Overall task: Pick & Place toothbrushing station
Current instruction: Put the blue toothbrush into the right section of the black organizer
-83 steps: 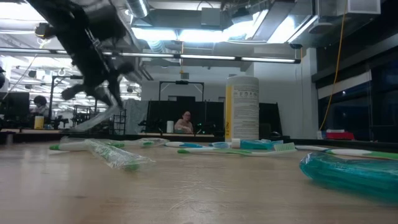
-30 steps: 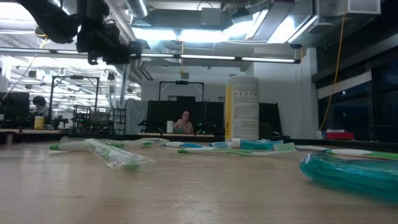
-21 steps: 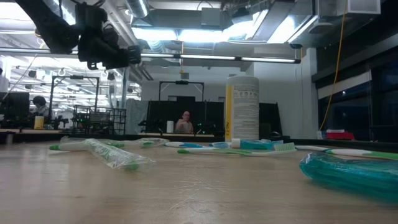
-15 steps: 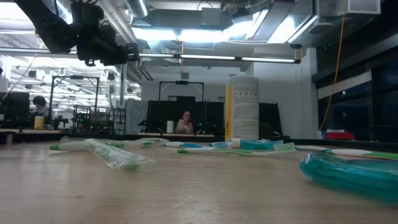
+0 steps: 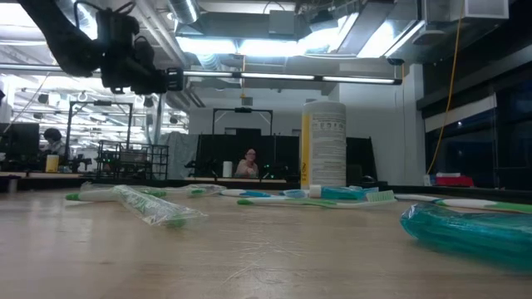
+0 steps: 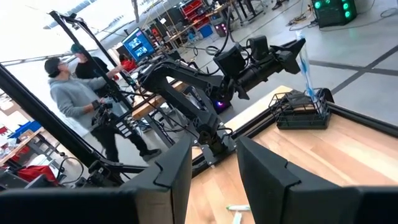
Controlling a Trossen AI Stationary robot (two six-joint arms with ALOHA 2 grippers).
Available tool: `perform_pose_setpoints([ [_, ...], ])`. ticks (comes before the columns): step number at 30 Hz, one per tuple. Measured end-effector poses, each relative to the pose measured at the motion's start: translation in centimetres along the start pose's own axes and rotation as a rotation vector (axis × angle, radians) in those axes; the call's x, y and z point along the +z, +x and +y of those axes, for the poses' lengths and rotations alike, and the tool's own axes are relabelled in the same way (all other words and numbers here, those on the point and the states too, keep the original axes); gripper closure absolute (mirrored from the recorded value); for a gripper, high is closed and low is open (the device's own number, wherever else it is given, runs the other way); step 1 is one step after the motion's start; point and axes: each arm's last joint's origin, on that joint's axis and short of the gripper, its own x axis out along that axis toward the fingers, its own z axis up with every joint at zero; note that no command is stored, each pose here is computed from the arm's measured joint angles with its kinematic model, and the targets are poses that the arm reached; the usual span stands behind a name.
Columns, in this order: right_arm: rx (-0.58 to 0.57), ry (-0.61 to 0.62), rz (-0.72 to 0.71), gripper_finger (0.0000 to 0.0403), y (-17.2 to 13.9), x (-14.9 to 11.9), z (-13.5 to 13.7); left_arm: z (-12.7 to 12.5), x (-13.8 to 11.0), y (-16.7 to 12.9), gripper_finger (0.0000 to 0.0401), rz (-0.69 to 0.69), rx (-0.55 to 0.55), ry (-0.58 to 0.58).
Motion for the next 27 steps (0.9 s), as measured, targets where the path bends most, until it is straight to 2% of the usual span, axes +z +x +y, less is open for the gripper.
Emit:
perform_pose_setpoints([
  [6, -0.015, 0.014, 0.021, 0.0273, 0.0, -0.2, -0.1, -0.1, -0.3, 0.5, 0.0352, -0.042, 0.011, -0.027],
  [15, -0.025, 0.019, 0.013, 0.0273, 0.0, -0.1, -0.3, -0.7, -2.1, 0.9, 0.0352, 0.021, -0.001, -0.019],
  [27, -0.042, 0.029, 0.006, 0.0273, 0.0, -0.1, -0.3, -1.8, -2.8, 0.2, 0.0336, 0.08, -0.003, 0.093],
])
